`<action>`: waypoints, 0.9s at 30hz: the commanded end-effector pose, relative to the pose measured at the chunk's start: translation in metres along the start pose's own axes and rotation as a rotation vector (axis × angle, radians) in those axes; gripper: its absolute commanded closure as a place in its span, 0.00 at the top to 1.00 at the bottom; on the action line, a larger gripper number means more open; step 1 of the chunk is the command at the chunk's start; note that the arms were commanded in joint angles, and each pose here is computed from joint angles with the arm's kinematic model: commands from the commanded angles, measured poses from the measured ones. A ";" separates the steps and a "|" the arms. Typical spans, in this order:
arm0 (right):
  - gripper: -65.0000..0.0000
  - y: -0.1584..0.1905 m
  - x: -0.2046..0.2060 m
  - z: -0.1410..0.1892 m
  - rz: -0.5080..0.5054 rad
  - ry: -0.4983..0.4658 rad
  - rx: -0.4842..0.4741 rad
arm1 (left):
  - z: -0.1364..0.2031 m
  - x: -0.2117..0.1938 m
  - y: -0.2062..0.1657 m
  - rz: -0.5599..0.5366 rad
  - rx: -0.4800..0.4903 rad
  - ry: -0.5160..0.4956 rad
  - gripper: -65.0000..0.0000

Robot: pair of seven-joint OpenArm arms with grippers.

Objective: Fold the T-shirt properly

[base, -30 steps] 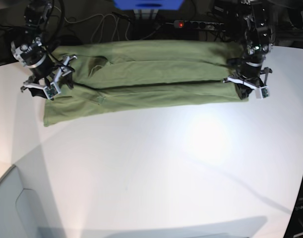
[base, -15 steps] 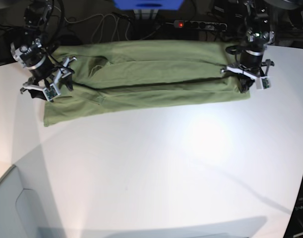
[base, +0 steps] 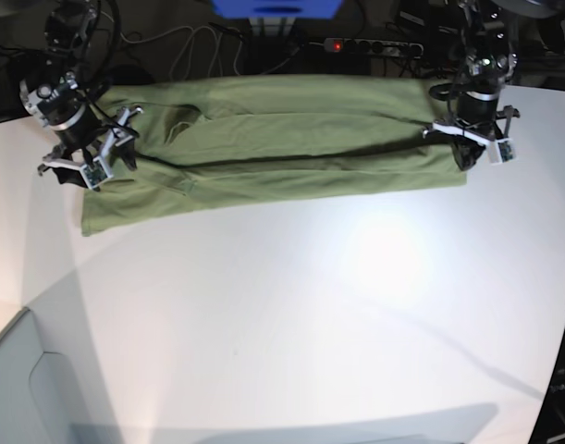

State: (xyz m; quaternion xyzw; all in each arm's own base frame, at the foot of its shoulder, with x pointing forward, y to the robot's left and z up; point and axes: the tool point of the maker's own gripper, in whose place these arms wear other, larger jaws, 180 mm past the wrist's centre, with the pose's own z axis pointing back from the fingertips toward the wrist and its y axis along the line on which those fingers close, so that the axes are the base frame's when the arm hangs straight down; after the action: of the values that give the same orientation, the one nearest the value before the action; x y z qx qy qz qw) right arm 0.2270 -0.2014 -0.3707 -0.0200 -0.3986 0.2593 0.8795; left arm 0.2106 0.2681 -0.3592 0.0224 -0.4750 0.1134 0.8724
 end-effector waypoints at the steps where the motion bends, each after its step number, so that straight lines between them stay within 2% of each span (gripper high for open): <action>1: 0.61 -0.002 0.012 0.003 0.017 -0.045 0.006 | 0.000 0.015 0.001 -0.027 -0.010 -0.045 0.00; 4: 0.61 -0.002 0.012 0.003 0.017 -0.045 0.006 | -0.001 0.014 -0.020 -0.110 -0.129 -0.032 0.00; 7: 0.61 -0.002 0.012 0.003 0.018 -0.046 0.006 | 0.000 0.013 -0.028 -0.166 -0.184 -0.018 0.00; 16: 0.61 -0.005 0.018 0.002 0.021 -0.059 -0.001 | 0.005 0.011 -0.012 -0.261 -0.186 0.025 0.00; 27: 0.61 -0.008 0.022 0.000 0.023 -0.070 -0.007 | 0.001 -0.001 -0.002 -0.312 -0.195 0.082 0.00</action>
State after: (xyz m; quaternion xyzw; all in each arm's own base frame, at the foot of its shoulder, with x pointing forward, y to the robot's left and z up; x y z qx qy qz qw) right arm 0.2383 -0.2013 -0.3631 -0.0242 -0.4125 0.2593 0.8729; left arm 0.2028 0.2647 -0.3702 0.0039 -0.4205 -0.0632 0.9051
